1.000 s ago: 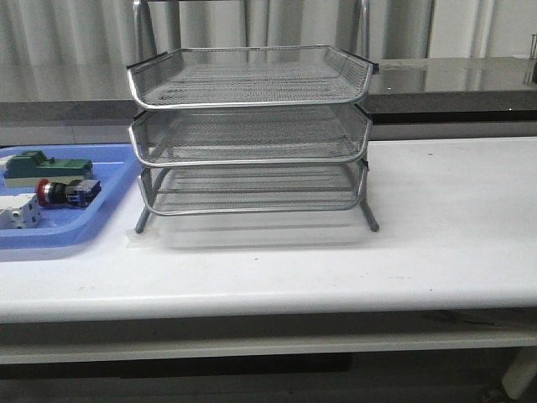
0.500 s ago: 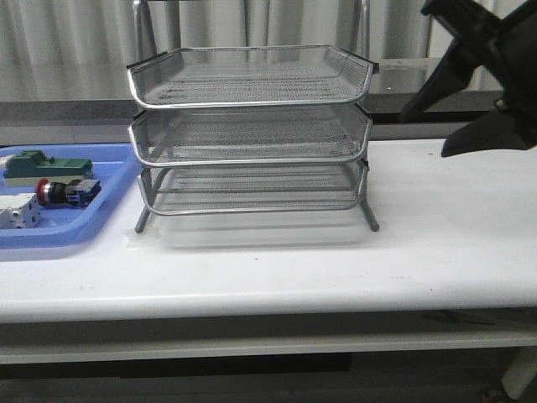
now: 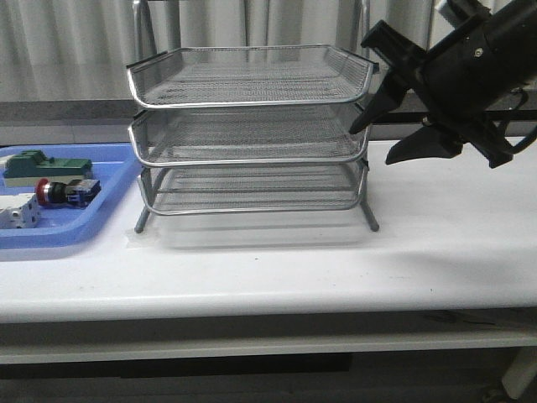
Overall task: Place button on rack with both arms
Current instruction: 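Move the right gripper to the front edge of the middle mesh tray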
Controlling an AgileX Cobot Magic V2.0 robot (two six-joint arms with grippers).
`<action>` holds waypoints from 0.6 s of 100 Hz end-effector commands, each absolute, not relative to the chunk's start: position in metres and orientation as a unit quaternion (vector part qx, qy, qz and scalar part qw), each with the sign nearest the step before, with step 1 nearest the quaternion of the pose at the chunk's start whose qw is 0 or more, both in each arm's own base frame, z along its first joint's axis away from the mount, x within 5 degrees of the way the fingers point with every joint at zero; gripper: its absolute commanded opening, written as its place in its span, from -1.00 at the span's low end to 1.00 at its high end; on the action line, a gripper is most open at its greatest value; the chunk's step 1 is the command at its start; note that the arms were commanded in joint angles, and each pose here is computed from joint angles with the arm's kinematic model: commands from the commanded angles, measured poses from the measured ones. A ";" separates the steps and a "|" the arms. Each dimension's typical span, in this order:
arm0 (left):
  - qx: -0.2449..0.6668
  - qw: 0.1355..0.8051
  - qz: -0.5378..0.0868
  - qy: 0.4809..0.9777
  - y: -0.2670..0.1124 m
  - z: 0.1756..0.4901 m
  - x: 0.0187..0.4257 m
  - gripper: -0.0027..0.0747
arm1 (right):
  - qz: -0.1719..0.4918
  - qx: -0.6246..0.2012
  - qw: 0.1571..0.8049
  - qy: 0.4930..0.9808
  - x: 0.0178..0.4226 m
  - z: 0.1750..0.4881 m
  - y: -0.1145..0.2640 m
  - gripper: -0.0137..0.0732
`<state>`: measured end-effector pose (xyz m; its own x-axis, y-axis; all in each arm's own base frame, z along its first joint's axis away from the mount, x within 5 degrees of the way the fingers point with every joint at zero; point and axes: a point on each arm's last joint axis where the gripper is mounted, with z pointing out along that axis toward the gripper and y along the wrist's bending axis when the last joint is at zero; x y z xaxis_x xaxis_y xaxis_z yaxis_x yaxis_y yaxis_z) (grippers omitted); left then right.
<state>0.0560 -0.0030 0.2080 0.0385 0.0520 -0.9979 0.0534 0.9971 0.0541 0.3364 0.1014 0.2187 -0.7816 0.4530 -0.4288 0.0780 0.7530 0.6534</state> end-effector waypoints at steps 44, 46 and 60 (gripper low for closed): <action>0.037 0.743 -0.008 0.668 -0.004 0.202 0.055 -0.98 | 0.355 0.135 0.307 0.873 0.366 0.228 0.113 0.24; 0.037 0.743 -0.008 0.668 -0.004 0.202 0.055 -0.98 | 0.355 0.135 0.307 0.873 0.367 0.227 0.113 0.24; 0.037 0.743 -0.008 0.668 -0.004 0.202 0.055 -0.98 | 0.363 0.129 0.305 0.871 0.370 0.221 0.115 0.24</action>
<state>0.0560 -0.0030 0.2080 0.0385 0.0520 -0.9979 0.0534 0.9971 0.0541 0.3667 0.1122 0.1975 -0.8049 0.4383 -0.3999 0.0667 0.7365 0.6731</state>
